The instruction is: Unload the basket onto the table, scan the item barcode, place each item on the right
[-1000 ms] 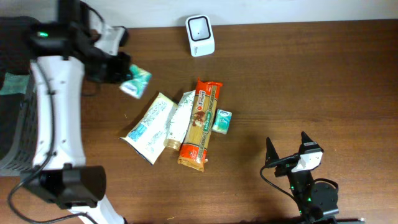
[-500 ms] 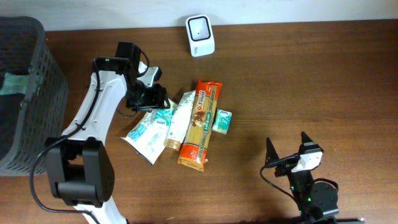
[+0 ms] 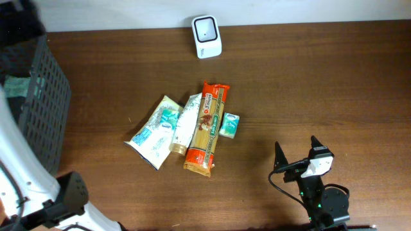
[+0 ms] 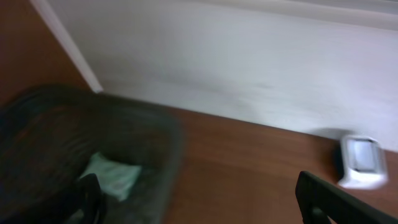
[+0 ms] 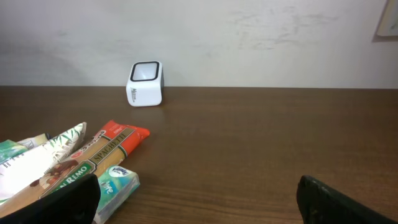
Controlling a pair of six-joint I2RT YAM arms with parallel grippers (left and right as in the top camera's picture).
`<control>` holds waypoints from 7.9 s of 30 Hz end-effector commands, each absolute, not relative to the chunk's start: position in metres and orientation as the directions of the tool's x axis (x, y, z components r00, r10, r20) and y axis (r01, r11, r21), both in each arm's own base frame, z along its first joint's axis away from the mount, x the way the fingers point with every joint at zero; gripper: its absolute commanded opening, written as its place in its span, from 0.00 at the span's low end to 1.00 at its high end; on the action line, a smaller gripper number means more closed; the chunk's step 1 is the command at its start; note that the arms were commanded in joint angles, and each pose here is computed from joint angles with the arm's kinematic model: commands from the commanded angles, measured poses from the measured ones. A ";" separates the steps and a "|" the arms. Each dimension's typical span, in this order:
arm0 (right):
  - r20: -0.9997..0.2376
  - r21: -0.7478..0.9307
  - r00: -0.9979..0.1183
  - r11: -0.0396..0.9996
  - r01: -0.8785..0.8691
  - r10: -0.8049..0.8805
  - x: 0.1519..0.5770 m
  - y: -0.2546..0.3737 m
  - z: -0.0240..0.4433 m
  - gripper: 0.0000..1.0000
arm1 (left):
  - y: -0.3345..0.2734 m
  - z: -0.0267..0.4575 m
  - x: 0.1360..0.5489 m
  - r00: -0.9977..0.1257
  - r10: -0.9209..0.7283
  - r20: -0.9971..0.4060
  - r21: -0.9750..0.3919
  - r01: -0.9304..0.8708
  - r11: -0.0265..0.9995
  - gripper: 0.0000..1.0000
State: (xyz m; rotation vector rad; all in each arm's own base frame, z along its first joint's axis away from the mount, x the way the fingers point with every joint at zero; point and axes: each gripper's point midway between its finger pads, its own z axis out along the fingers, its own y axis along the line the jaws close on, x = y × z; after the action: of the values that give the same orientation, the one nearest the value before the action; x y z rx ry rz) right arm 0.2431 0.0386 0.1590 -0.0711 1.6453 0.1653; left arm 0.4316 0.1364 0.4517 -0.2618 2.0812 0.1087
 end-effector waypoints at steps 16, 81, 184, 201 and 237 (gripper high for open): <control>-0.995 0.057 -0.086 0.987 -0.149 0.045 0.243 0.039 0.156 0.99 | 0.333 0.156 0.473 -0.690 -0.550 -0.471 -0.138 -0.558 0.818 0.91; -0.995 0.057 -0.087 0.987 -0.149 0.045 0.243 0.039 0.156 0.99 | 0.342 0.125 0.473 -0.450 -0.603 -0.659 -0.150 -0.707 0.691 0.00; -0.029 0.434 -0.991 0.895 0.103 0.128 0.327 0.184 0.013 0.04 | 0.048 0.231 0.369 -0.817 0.180 -0.547 0.058 0.178 0.982 0.99; -0.399 0.917 -0.917 0.009 -0.399 -0.015 0.281 0.178 0.295 0.04 | 0.048 0.231 0.369 -0.818 0.180 -0.547 0.057 0.178 0.982 0.99; -0.709 -0.296 -0.596 0.926 -0.236 -0.378 0.496 0.220 0.270 0.04 | 0.048 0.231 0.369 -0.817 0.180 -0.547 0.058 0.178 0.982 0.99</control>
State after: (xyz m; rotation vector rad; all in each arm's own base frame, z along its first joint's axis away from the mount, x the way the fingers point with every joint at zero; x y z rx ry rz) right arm 0.4437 0.2435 0.3056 -0.4590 2.2841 0.1758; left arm 0.3676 0.0486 0.2234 0.2314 2.5721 0.0065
